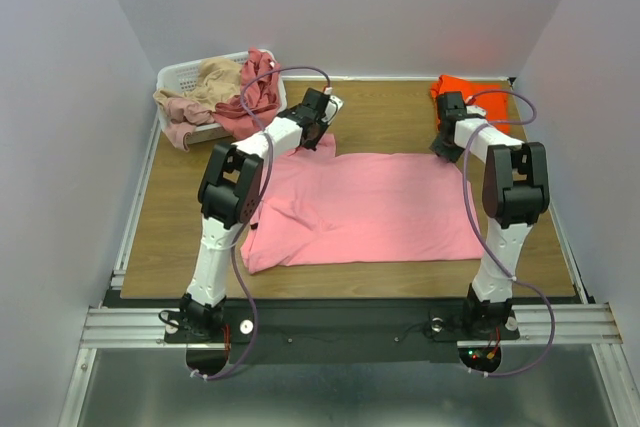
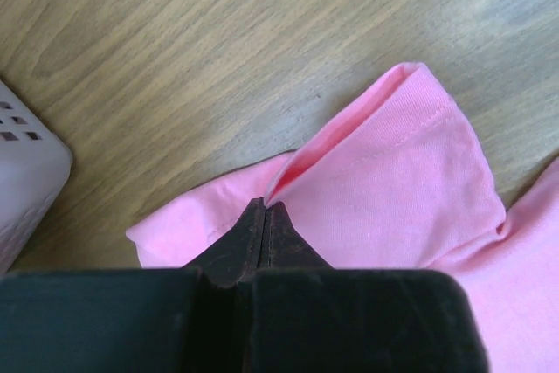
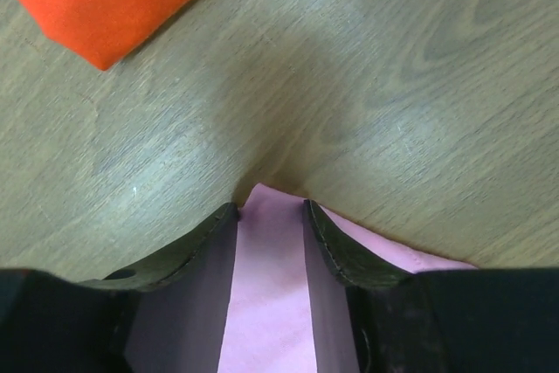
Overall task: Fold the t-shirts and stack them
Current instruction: Fold the tshirt
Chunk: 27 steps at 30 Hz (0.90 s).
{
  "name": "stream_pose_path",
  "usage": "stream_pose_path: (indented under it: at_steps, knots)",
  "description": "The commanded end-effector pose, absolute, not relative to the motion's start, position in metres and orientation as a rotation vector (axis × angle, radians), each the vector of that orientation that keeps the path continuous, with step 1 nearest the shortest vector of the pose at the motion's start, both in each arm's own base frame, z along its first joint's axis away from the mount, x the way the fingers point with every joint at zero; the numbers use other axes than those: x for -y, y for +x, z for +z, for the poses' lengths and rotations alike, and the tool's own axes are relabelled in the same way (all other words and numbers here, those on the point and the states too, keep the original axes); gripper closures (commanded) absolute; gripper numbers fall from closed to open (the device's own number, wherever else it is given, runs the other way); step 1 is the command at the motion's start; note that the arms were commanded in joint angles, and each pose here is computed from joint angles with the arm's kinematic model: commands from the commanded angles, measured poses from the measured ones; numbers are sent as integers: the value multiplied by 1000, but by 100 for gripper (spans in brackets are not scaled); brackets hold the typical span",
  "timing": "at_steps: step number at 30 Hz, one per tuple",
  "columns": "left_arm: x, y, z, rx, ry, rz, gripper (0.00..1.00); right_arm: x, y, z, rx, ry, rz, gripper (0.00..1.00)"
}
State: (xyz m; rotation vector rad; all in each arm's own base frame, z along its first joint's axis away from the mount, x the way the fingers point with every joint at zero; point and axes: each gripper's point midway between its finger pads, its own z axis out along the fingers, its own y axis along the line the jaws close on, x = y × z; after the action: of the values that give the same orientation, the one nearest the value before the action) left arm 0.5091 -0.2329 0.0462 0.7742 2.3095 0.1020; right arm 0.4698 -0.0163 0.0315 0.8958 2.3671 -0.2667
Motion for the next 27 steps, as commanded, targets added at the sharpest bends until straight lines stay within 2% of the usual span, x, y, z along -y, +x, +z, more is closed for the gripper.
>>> stream_pose_path:
  at_steps: [1,6,10,14,27]
  knots:
    - [239,507,99,-2211,732,55,100,24,480,35,-2321,907,-294,59]
    - [240,503,107,-2194,730,32,100,21,480,28,-2342,907,-287,62]
    - [237,497,104,-2209,724,37,100,22,478,27,-2342,906,-295,81]
    - [232,487,102,-2227,713,50,100,20,479,36,-2339,884,-275,94]
    - [226,452,125,-2205,616,11,100,9,458,68,-2324,847,-178,97]
